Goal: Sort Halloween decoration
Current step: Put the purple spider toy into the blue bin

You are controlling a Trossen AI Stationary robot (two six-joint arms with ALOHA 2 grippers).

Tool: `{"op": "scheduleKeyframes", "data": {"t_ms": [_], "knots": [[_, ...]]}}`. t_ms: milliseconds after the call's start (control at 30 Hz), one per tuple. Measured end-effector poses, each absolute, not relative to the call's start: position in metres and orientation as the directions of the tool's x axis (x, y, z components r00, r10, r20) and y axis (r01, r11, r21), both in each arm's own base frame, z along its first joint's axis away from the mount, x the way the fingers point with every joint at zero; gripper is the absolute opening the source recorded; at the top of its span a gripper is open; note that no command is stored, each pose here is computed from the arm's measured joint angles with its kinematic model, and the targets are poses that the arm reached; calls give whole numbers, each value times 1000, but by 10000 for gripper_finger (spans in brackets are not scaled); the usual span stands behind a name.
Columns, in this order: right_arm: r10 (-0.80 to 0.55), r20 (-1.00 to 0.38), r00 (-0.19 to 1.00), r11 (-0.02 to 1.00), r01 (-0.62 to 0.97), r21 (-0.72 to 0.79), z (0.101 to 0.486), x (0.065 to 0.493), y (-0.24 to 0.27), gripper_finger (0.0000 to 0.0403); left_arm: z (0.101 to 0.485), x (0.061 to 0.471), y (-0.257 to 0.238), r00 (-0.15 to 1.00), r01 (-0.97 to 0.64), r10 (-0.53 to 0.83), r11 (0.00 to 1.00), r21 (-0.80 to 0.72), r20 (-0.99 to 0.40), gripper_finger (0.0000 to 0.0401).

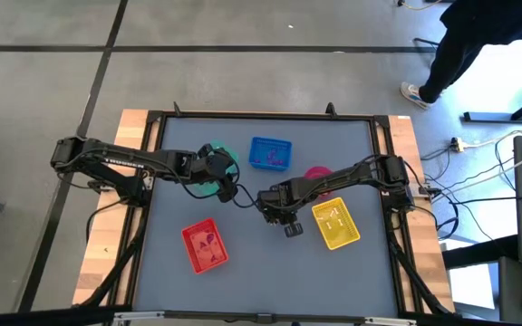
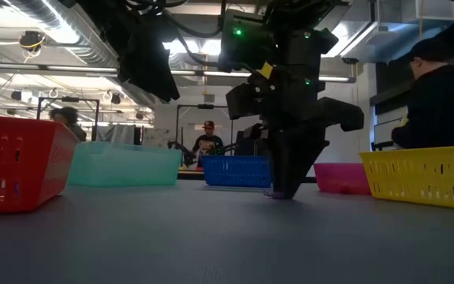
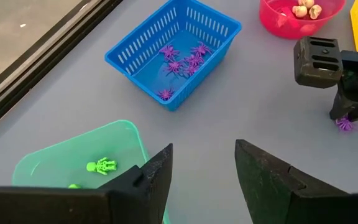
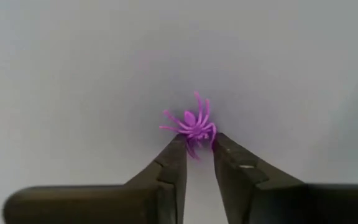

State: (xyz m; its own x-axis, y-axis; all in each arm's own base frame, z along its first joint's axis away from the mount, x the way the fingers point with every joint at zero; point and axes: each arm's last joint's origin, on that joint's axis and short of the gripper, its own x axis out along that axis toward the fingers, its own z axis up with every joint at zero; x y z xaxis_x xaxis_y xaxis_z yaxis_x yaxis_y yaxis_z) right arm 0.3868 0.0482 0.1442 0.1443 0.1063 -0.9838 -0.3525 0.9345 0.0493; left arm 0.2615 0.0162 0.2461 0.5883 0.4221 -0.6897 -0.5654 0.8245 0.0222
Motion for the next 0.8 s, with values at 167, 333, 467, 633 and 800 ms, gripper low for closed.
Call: {"op": "scheduleKeyframes", "data": {"t_ms": [167, 333, 467, 633, 800], "knots": [[108, -982, 153, 934, -353, 48, 144, 388, 48, 55, 246, 262, 16, 588, -566, 422, 824, 22, -690, 158], [110, -981, 157, 934, -353, 48, 144, 388, 48, 33, 246, 262, 16, 588, -566, 422, 824, 22, -690, 158], [113, -981, 159, 934, -354, 50, 144, 388, 48, 11, 246, 262, 16, 588, -566, 422, 824, 22, -689, 158], [113, -981, 160, 934, -354, 50, 144, 388, 48, 5, 246, 262, 16, 588, -566, 422, 824, 22, -689, 158], [113, -981, 160, 934, -354, 50, 144, 388, 48, 2, 246, 262, 16, 589, -566, 422, 824, 22, -689, 158]]}}
